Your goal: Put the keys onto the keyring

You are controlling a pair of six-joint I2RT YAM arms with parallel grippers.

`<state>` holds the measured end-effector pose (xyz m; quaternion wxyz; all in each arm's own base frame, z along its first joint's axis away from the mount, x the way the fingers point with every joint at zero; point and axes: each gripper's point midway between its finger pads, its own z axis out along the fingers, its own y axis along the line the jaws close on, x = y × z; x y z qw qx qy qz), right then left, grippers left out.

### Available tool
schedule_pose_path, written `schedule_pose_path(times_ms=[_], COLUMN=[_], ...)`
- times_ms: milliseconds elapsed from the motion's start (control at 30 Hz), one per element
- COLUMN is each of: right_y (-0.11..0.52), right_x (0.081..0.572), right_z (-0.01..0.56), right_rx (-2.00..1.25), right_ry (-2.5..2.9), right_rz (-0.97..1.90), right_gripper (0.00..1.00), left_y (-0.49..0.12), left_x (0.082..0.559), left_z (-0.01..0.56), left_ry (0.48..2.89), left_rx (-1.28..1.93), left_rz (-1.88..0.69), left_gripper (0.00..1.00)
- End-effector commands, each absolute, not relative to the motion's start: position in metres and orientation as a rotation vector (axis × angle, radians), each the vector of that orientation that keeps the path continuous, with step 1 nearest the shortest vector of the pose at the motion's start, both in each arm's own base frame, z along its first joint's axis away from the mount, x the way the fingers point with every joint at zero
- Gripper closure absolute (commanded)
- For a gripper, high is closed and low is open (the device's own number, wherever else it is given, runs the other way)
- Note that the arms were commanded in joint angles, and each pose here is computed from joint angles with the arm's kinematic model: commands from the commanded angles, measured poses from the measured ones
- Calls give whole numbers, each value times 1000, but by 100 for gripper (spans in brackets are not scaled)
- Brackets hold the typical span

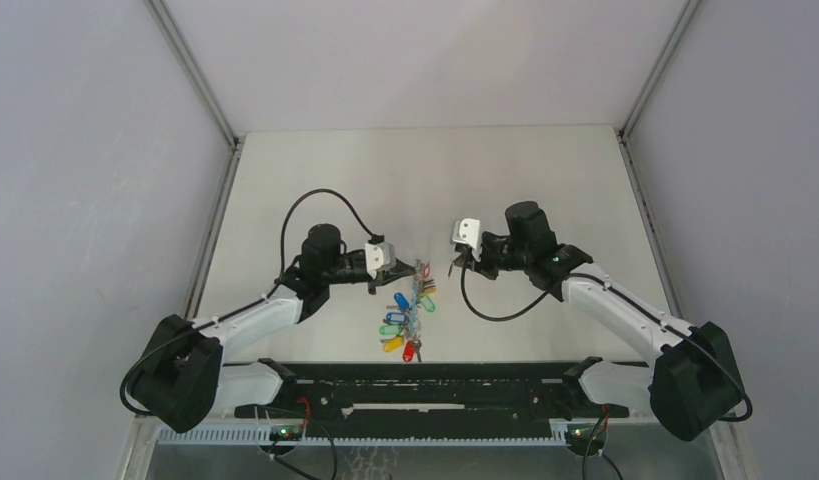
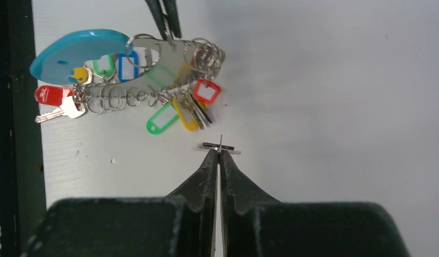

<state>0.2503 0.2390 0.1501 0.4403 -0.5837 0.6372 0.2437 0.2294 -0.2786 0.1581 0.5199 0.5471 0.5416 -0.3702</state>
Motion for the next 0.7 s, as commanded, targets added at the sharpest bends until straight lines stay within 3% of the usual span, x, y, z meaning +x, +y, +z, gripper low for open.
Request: schedule_pose_path(times_ms=[0, 667], right_y=[266, 295], right_x=[241, 229], right_z=[179, 171], right_rx=[-1544, -1705], right_ry=[1352, 1338], right_rz=[657, 580], right_gripper=[100, 100], left_y=[-290, -291], left_x=[233, 235], left_z=[188, 178], left_ry=[1168, 1197], left_rx=[1337, 1370], left_rz=[-885, -884], left_gripper=[100, 100])
